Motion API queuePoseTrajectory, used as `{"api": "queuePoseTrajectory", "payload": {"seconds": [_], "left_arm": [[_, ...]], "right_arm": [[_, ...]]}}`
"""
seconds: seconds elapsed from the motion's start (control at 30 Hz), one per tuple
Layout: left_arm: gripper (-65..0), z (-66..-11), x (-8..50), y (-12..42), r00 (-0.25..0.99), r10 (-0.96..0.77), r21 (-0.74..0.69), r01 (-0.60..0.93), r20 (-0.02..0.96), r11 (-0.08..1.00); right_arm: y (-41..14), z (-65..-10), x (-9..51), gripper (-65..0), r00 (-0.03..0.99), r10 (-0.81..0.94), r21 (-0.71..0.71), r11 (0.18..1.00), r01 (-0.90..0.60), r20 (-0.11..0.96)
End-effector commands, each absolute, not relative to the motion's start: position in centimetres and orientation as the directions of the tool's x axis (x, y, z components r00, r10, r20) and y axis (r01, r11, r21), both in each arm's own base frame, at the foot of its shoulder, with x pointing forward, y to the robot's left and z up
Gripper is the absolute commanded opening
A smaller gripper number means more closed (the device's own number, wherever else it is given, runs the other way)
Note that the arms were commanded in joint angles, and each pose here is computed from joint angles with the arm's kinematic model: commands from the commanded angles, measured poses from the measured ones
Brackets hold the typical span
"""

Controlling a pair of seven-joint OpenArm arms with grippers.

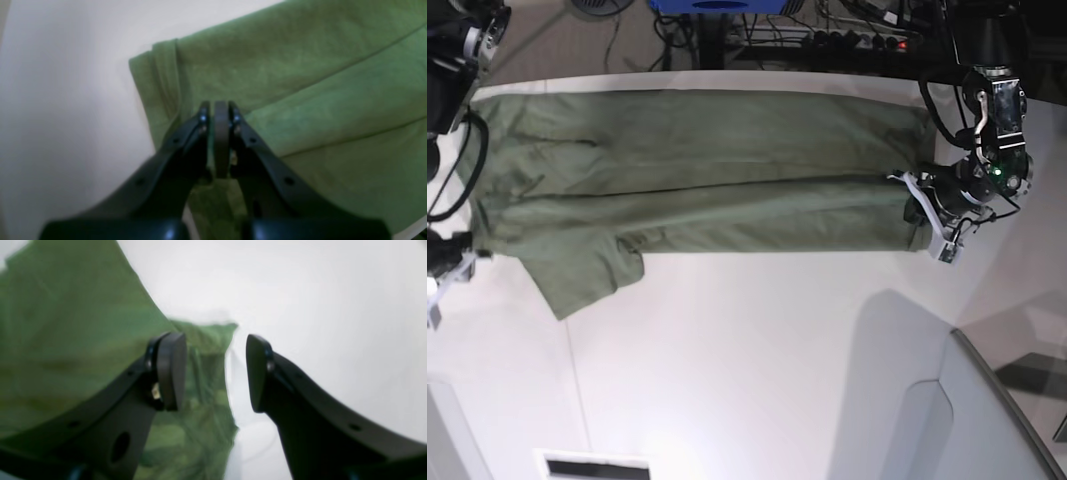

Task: Layout the t-shirt on the table in an organized manner, then fold the t-shirt properly
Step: 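Fold the held edge over the shirt body with both grippers, then regrasp the folded edge with both grippers and pull it taut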

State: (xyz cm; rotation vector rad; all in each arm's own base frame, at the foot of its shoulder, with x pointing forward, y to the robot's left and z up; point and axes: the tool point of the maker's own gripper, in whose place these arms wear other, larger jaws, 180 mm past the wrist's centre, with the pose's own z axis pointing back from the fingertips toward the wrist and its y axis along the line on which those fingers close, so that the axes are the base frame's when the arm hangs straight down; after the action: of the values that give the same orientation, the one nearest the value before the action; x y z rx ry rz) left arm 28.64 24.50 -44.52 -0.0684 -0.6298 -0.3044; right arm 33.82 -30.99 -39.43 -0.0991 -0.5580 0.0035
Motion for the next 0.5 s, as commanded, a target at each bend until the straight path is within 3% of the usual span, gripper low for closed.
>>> {"api": "queuePoseTrajectory", "payload": {"seconds": [0.0, 0.17, 0.47], "left_arm": [[-65.0, -43.4, 29.7, 25.0, 0.741, -0.259, 0.046, 0.295, 0.619, 0.954], [-65.0, -43.2, 29.9, 24.9, 0.735, -0.259, 0.047, 0.296, 0.626, 0.954], [-65.0, -43.4, 29.7, 24.9, 0.740, -0.256, 0.043, 0.294, 0.621, 0.955]], "right_arm": [[-30.5, -38.2, 36.4, -32.9, 0.822, 0.051, -0.086, 0.996, -0.003, 0.568], [-28.1, -42.7, 40.2, -29.7, 0.840, 0.054, 0.013, 0.997, -0.072, 0.539], [-26.3, -46.2, 41.2, -29.7, 0.851, -0.055, 0.144, 0.989, -0.025, 0.522]]}}
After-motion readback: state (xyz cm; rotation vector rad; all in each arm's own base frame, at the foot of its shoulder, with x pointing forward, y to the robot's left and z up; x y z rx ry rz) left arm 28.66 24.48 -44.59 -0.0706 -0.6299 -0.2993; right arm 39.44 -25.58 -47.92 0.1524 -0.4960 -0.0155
